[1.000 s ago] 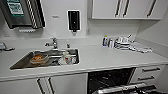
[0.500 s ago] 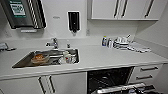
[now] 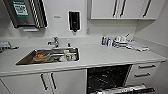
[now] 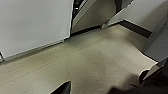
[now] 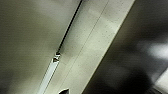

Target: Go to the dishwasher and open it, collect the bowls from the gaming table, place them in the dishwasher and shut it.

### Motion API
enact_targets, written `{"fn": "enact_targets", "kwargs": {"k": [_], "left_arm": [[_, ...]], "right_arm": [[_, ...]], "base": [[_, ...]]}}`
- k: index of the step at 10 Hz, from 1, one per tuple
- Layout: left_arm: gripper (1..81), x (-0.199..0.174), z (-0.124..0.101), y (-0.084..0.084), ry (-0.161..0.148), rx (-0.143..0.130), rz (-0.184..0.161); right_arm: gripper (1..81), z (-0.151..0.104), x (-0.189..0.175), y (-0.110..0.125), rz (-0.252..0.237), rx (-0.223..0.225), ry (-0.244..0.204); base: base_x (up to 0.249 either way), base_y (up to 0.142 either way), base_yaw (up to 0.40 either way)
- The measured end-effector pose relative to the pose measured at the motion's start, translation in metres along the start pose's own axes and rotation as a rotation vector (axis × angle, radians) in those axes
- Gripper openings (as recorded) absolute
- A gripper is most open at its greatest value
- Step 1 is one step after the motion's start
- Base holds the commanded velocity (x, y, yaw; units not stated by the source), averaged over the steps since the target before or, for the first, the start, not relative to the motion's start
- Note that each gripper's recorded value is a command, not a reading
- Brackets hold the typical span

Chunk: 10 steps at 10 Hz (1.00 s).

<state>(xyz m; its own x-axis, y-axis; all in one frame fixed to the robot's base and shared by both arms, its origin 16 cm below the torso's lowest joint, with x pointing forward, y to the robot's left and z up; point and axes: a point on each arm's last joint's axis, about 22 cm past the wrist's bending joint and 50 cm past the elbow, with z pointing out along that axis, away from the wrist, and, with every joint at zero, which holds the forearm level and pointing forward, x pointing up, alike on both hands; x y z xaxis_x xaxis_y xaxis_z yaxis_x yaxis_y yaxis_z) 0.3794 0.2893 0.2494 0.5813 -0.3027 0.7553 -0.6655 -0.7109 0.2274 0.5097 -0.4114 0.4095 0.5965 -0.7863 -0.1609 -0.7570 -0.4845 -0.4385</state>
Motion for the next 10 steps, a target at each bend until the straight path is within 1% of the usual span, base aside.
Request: {"fn": "enact_targets", "kwargs": {"k": [2,3,4,5,6,7,8,9,10], "left_arm": [[81.1,-0.001,0.002,0.003,-0.003,-0.003,-0.003],[81.1,-0.001,0.003,0.005,-0.001,-0.006,-0.005],[81.1,-0.001,0.005,0.007,0.0,-0.008,-0.008],[81.1,0.0,0.005,0.006,0.001,-0.008,-0.008],[81.1,-0.002,0.005,0.007,-0.002,-0.009,-0.01],[81.1,-0.004,0.004,0.009,-0.004,-0.01,-0.012],[81.1,-0.002,0.005,0.007,-0.003,-0.009,-0.012],[81.1,-0.003,0.005,0.008,-0.003,-0.009,-0.012],[81.1,-0.004,0.005,0.008,-0.005,-0.009,-0.013]], "right_arm": [[81.1,0.012,-0.004,0.0,0.001,0.018,0.01],[81.1,0.019,-0.01,0.004,0.019,0.018,0.004],[81.1,0.024,-0.015,0.004,0.026,0.023,-0.001],[81.1,0.028,-0.017,-0.001,0.023,0.034,-0.002],[81.1,0.031,-0.016,-0.009,0.001,0.051,0.01],[81.1,0.032,-0.014,-0.015,-0.003,0.066,0.017],[81.1,0.033,-0.012,-0.022,-0.025,0.084,0.028],[81.1,0.033,-0.013,-0.024,-0.044,0.088,0.03],[81.1,0.034,-0.016,-0.022,-0.074,0.081,0.025]], "base": [[-0.08,0.0,0.0],[-0.081,0.0,0.0],[-0.099,0.0,0.0],[-0.104,0.0,0.0],[-0.104,0.0,0.0],[-0.104,0.0,0.0],[-0.104,0.0,0.0],[-0.104,0.0,0.0],[-0.104,0.0,0.0]]}}
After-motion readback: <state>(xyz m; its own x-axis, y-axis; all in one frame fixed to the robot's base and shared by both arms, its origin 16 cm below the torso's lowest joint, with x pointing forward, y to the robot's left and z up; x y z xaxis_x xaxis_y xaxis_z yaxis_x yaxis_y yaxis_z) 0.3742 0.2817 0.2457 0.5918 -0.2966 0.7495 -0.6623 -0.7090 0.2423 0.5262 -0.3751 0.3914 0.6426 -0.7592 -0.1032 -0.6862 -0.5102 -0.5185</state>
